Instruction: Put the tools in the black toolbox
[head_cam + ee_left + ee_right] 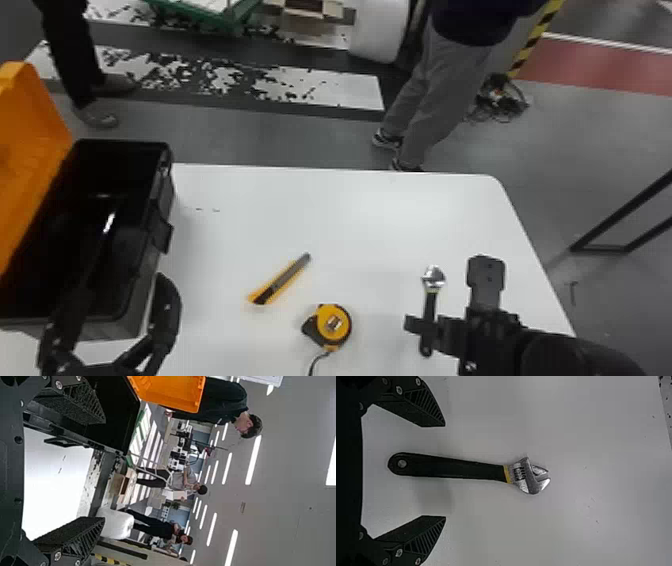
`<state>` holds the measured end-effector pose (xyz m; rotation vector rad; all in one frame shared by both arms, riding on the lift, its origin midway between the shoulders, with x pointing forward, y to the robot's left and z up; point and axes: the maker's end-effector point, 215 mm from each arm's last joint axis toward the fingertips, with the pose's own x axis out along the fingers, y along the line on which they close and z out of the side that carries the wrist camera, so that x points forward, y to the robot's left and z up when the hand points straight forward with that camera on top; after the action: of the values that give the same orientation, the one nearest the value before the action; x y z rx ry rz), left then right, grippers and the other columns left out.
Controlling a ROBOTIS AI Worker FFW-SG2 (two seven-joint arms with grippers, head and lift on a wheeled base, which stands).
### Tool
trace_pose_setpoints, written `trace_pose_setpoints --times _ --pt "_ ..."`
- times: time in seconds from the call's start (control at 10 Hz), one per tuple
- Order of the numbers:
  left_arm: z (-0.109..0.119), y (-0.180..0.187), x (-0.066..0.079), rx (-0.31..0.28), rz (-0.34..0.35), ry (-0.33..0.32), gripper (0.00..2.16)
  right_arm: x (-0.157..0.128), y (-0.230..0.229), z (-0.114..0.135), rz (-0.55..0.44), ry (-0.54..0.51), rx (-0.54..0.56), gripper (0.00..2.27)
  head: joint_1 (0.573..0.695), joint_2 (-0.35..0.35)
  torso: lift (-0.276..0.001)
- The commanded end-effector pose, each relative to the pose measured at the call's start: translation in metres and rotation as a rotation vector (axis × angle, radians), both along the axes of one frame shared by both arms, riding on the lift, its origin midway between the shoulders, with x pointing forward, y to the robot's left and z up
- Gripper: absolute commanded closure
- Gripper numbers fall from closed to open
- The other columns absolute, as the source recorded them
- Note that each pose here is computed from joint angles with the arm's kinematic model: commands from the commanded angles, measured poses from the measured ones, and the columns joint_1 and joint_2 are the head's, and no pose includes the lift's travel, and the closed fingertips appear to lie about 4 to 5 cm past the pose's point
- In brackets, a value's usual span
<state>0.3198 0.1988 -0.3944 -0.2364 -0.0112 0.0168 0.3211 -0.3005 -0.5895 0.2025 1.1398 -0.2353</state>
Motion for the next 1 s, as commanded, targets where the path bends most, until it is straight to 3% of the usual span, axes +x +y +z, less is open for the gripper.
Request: trace_pose_setpoints --times 0.0,0.6,0.8,0.9 --pt "-0.0013 -0.0023 0.0009 -0.001 -0.004 0.005 0.13 0.0 -0.0009 -0.0026 -0.014 0.006 0.014 0.18 0.695 -0.184 -0.039" --pt "-0.0017 -0.006 0.002 0.001 -0.011 0.006 0.13 -0.0063 -0.0061 -0.0086 -0.009 0.062 0.012 0.25 0.695 -0.207 -0.039" --pt "-0.0017 -0.006 0.002 0.001 -0.011 0.006 0.13 -0.008 -0.0084 -0.0097 -0.015 0.067 0.011 0.58 0.695 -0.209 -0.039" --pt "-0.0017 -0.006 0.002 0.001 -0.011 0.006 0.13 -0.0078 -0.0099 -0.0093 -0.019 0.066 0.013 0.92 0.695 -0.211 -0.039"
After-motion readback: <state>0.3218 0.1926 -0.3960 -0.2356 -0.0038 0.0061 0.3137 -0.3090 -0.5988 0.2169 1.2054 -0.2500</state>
